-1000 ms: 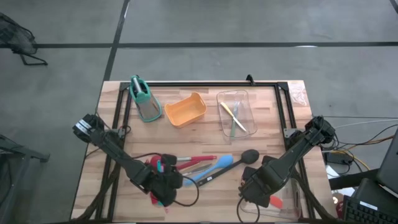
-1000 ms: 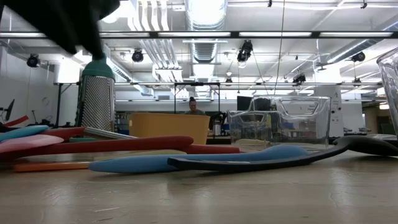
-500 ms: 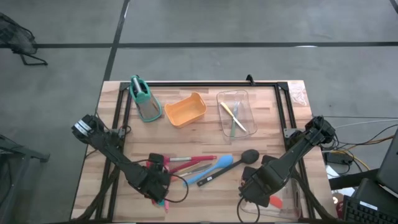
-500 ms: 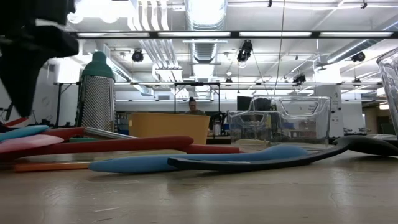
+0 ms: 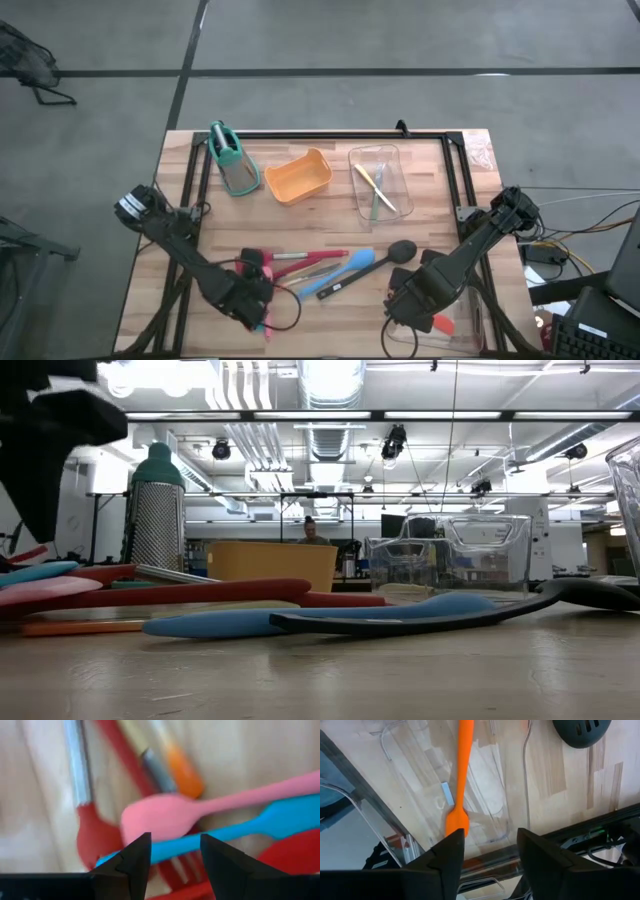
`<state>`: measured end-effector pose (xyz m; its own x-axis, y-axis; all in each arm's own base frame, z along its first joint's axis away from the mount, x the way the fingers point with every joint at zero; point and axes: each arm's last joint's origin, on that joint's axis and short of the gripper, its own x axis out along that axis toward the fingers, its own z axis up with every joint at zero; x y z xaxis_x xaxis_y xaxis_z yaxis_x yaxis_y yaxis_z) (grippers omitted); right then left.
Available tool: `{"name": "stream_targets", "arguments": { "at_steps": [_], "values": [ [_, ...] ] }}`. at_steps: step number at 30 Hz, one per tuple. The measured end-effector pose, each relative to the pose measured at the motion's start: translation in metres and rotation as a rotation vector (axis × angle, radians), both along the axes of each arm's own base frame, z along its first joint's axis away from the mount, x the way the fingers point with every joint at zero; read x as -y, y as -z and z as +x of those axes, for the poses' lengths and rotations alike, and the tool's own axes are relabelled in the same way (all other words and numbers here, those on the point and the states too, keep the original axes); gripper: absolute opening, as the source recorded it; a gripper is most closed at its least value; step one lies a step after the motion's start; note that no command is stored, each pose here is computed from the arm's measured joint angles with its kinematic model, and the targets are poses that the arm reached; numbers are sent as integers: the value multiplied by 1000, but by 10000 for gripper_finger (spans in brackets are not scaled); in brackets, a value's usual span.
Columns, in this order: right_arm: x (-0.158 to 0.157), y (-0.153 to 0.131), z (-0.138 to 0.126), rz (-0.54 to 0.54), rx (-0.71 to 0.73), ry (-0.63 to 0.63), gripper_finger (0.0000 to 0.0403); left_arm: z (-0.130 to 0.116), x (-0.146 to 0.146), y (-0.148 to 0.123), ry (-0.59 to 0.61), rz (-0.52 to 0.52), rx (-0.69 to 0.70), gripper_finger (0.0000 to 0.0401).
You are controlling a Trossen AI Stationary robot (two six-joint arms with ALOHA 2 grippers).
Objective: Pick & Place Kitchen Items
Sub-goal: Put the pink spatula into the bottom transparent bin
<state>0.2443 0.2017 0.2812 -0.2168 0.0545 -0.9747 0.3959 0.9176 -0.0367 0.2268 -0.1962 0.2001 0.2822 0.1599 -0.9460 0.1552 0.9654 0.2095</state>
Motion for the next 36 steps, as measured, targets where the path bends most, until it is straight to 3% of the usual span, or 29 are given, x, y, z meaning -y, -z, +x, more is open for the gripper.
{"name": "stream_targets", "arguments": {
  "at_steps": [6,13,36],
  "values": [
    [1,0,0,-19,16,-3,193,4,19,4,203,-48,78,176],
    [1,0,1,-19,17,-3,191,7,23,4,249,-58,106,176],
    [0,0,1,-39,41,-10,113,-3,11,37,341,17,97,176]
  ]
}}
